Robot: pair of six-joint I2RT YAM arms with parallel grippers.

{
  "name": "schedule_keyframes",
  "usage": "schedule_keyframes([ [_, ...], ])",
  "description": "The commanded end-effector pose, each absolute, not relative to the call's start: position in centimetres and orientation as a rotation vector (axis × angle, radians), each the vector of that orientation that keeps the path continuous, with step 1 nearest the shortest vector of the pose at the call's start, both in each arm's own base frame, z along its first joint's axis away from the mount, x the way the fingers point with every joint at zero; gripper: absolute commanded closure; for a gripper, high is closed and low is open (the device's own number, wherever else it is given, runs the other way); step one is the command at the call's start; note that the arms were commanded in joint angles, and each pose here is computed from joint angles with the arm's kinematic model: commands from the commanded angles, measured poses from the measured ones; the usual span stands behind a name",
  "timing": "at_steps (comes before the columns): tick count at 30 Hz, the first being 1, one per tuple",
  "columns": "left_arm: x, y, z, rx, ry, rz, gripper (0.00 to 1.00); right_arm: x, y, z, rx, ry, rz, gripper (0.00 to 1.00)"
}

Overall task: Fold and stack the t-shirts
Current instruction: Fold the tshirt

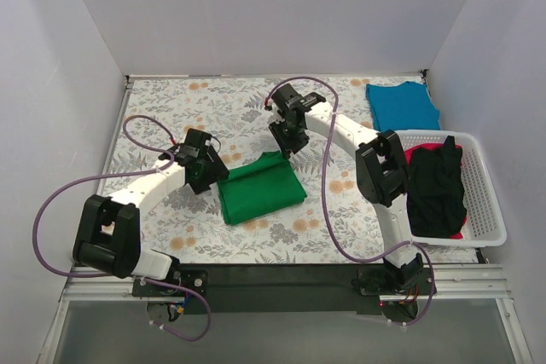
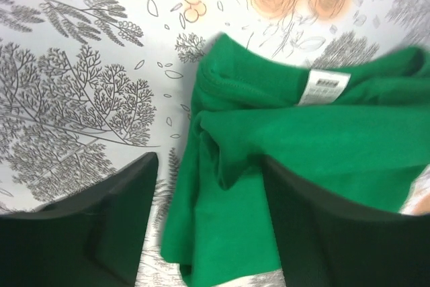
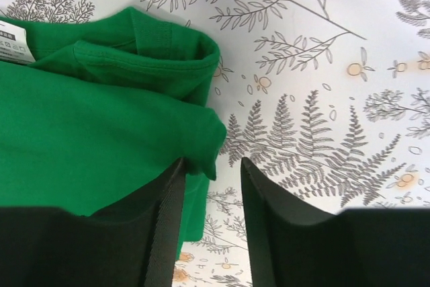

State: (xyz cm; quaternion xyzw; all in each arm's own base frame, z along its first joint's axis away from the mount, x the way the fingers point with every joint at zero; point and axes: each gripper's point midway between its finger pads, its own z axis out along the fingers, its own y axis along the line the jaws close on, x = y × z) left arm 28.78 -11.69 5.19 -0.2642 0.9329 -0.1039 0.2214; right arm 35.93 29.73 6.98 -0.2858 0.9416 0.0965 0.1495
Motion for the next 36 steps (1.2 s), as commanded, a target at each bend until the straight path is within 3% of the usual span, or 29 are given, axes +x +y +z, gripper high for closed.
schedule_keyframes([
  [1,30.6,-11.0,9.3,-0.692,2.457,-0.296,0.34,37.5,29.7,12.2,-0.765,2.565,0.307,0.54],
  [3,30.5,-11.1,10.5,-0.662,2.426,-0.327,0.28,37.4,30.4,14.6,-0.782,2.484,0.379,0.51],
  [7,29.4,-12.8,13.4,-0.545,2.366,-0.467,0.27,35.4,31.9,16.7,-0.86,2.371,0.591,0.5],
  [11,27.9,-15.5,12.6,-0.451,2.391,-0.654,0.45,33.4,33.9,16.5,-0.949,2.279,0.831,0.51],
  [15,29.1,-16.5,12.1,-0.452,2.349,-0.721,0.57,33.3,35.4,15.4,-0.976,2.257,1.005,0.52],
  [22,34.0,-15.9,8.9,-0.581,2.322,-0.737,0.67,35.3,37.2,12.1,-0.874,2.26,1.342,0.52],
  [31,35.7,-11.9,0.5,-0.769,2.45,-0.791,0.68,39.7,34.5,5.5,-0.556,2.34,1.489,0.52],
  [36,37.8,-12.2,1.5,-0.699,2.459,-0.811,0.64,40.6,33.4,7.8,-0.503,2.293,1.52,0.52],
])
